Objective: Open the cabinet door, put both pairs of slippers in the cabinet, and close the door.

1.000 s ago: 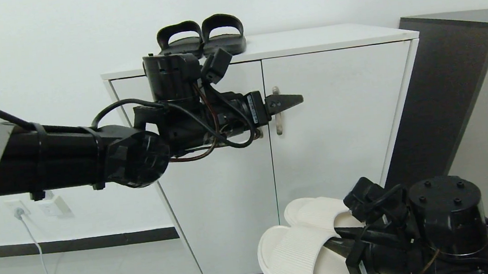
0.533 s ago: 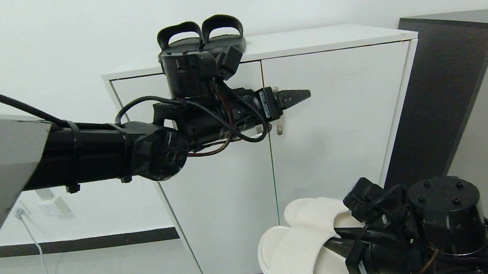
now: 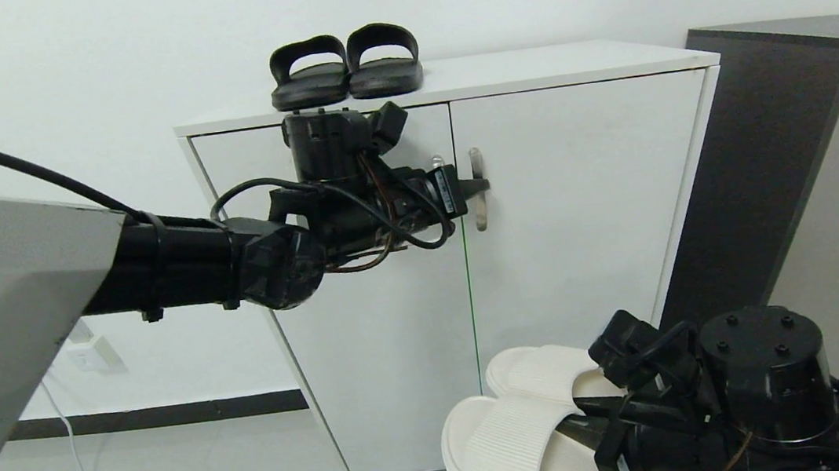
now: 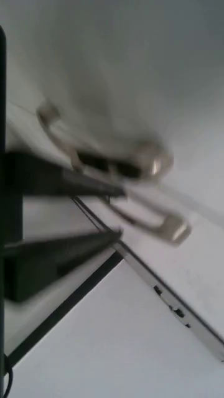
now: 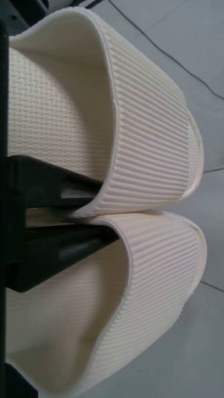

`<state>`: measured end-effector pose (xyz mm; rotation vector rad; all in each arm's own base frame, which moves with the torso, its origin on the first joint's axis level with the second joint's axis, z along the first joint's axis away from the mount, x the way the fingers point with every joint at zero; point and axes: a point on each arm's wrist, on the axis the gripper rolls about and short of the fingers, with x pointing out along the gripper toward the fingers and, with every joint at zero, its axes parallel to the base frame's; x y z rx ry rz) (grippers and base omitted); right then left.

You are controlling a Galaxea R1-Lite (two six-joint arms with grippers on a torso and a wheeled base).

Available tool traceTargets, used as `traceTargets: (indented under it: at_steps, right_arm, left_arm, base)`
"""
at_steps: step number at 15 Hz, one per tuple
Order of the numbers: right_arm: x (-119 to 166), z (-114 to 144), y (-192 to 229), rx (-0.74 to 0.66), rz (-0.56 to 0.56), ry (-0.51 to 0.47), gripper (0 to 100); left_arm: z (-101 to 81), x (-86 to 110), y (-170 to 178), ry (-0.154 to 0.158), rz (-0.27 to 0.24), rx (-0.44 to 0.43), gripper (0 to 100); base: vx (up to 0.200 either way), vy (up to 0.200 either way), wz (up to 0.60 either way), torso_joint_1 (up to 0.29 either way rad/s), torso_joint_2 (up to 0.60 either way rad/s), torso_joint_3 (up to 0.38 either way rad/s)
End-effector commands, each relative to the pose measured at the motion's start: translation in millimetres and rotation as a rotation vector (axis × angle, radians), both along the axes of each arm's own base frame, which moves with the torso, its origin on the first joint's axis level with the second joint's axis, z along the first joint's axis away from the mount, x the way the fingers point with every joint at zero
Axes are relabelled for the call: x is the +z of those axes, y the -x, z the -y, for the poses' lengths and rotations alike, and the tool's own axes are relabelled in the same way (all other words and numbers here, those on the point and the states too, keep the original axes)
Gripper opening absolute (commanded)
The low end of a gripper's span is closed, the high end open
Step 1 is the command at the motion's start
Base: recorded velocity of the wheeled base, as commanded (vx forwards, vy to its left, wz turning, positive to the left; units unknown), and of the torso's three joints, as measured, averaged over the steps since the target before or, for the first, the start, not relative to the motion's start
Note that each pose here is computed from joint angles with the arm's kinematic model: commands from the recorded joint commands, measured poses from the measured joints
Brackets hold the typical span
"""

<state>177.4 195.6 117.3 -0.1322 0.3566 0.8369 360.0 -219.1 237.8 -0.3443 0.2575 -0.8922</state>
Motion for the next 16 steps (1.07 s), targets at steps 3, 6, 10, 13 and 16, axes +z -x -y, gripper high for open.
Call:
traceTargets:
  at_steps: [3,6,10,13,16]
  right_arm:
    - [-6,2,6,0.061,-0.035,0.005,0]
    - [-8,1,9,0.092,-0.047,0.009,0]
    - [-8,1,9,0.092,-0.045,0.011,0]
    - [-8,1,9,0.091,-0.043,0.012,0]
    - [-8,1,9,0.092,-0.042,0.013,0]
  left_arm:
    - [-8.3,4.2,17,-0.006,-0.006,-0.02,0]
    - [-11.2,9.5,29,-0.004,-0.002,-0.031,0]
    - [-16.0,18.4,40,0.006,0.007,-0.034,0]
    - [-16.7,19.1,39,0.006,0.011,-0.031,0]
    - [-15.0,21.4,34,0.013,0.016,-0.029,100]
  base:
    - [0.0,0.0,0.0,0.0,0.0,0.0]
    - [0.0,0.0,0.0,0.0,0.0,0.0]
    - [0.0,0.0,0.0,0.0,0.0,0.0]
    - [0.0,0.0,0.0,0.0,0.0,0.0]
    - [0.0,0.0,0.0,0.0,0.0,0.0]
